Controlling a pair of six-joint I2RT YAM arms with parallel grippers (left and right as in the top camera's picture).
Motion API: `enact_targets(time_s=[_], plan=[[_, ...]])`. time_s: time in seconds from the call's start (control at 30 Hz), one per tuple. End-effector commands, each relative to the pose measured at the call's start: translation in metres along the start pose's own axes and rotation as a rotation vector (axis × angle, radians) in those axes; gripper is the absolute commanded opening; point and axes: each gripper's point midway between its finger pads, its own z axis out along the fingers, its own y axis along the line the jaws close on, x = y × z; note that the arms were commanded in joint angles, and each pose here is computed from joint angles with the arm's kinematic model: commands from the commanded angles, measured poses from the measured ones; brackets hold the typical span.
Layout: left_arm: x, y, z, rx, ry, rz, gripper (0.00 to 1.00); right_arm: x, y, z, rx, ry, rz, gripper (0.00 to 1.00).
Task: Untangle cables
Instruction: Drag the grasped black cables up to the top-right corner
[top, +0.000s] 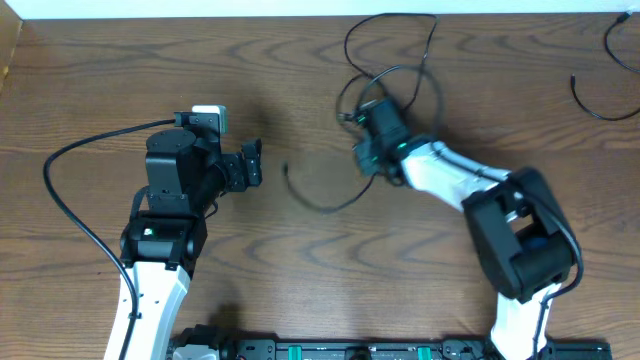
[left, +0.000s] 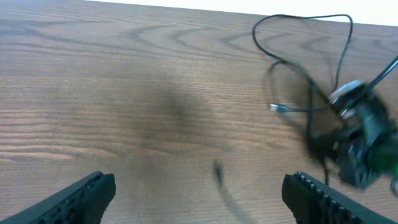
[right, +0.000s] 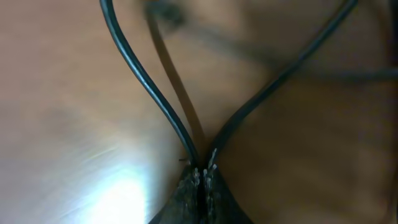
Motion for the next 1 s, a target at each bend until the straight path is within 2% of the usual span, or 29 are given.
enact_targets(time_s=[0.0,0.17,0.43,0.7,0.97], plan=[[-0.009,0.001,-0.002,-0.009,-0.017,0.015,0.91,0.035,-0.051,0.025,0.094,0.08,0.076,0.01],[-0.009,0.001,-0.002,-0.009,-0.017,0.015,0.91,0.017,-0.094,0.025,0.133,0.003,0.172,0.01],[-0.009,0.001,-0.002,-0.009,-0.017,0.015,0.91,0.018,-0.177,0.016,0.244,-0.057,0.463,0.01],[-0.009,0.001,-0.002,-0.009,-0.017,0.015,0.91,0.044,-0.26,-0.002,0.38,-0.064,0.648,0.01],[-0.009,0.001,-0.002,-0.009,-0.017,0.015,0.91,0.074,-0.3,-0.014,0.439,-0.019,0.74,0.01]])
